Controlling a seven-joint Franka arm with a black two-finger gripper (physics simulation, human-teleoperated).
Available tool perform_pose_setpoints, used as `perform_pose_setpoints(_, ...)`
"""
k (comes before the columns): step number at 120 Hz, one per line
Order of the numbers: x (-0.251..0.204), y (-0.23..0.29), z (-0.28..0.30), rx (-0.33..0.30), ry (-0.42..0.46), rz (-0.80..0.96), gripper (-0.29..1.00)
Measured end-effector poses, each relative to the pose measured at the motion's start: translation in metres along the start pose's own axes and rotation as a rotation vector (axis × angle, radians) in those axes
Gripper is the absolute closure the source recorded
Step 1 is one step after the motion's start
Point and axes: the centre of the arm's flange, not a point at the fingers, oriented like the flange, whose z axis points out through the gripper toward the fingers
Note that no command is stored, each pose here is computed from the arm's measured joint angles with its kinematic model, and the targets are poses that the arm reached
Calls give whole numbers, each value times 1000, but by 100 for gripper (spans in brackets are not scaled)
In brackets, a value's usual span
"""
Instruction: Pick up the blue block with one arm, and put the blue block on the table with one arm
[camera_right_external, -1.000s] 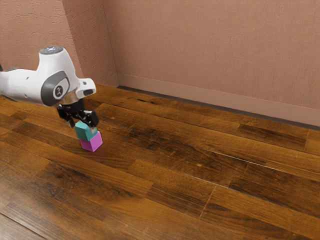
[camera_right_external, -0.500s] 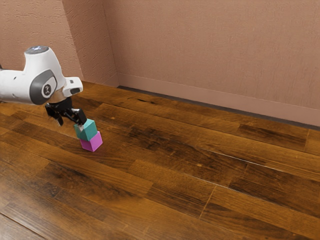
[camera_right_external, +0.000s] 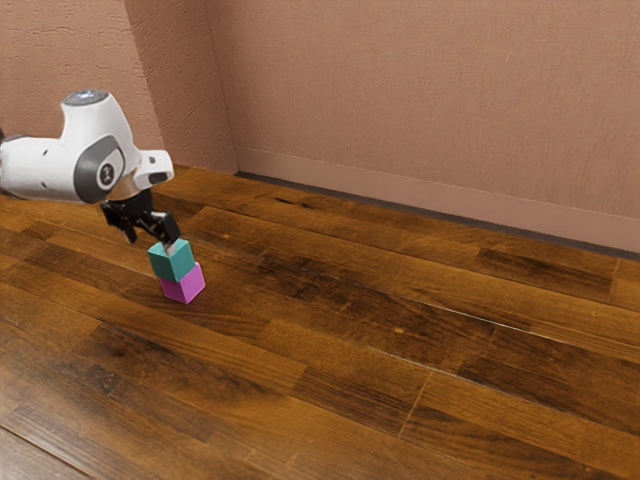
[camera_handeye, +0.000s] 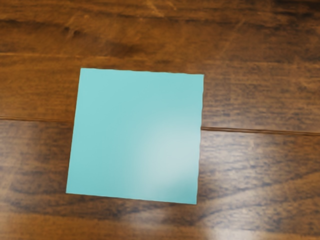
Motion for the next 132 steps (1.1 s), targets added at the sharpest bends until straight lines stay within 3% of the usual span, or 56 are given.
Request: perform_pose_setpoints(132,46,-25,69,-49,-23,-47,0)
